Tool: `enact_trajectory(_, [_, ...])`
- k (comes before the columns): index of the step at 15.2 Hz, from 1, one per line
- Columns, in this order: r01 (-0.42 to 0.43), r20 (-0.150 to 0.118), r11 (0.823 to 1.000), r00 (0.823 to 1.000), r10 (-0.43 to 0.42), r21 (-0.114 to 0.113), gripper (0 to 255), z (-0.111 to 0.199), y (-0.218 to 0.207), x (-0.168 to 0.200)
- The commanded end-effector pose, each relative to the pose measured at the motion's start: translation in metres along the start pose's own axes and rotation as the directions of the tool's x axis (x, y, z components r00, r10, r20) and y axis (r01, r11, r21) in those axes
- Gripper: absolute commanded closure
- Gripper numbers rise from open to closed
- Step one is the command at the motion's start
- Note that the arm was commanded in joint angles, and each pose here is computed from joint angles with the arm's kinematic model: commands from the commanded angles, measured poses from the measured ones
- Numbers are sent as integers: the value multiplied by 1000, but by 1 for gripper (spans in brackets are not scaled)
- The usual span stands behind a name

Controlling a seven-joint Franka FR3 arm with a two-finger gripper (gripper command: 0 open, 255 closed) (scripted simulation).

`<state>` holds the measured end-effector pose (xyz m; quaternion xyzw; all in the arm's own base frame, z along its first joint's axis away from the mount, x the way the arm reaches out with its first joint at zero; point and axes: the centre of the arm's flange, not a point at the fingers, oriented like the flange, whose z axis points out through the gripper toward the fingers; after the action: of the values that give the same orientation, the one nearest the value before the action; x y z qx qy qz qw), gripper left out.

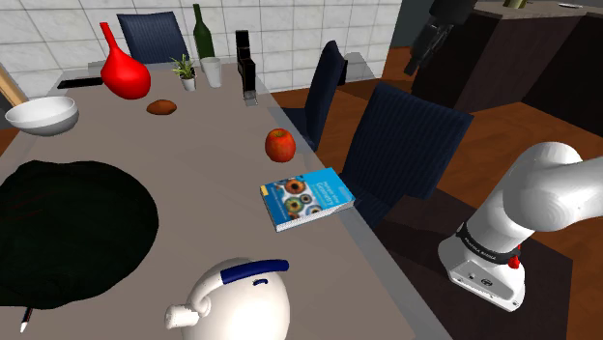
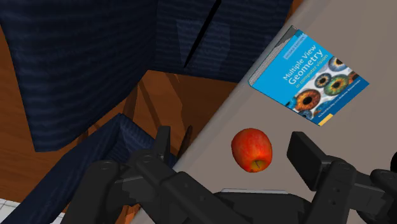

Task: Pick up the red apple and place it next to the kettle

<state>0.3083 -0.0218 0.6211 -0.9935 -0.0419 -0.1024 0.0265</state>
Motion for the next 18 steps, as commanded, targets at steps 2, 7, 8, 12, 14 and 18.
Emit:
enact_trajectory(2, [-5,8,1000,1000,5,-5,0,7,-7,10])
enact_trajectory(7, [-30,47,999,998,31,-29,0,44,-42,61])
enact_trajectory(8, [-35,55,999,998,37,-34,0,52,-49,72])
enact_trajectory(12, [-54,85,997,995,58,-55,0,84,-75,112])
enact_trajectory(14, [-63,100,996,993,69,-65,0,100,-87,132])
enact_trajectory(18, [-81,130,993,987,92,-86,0,135,-111,172])
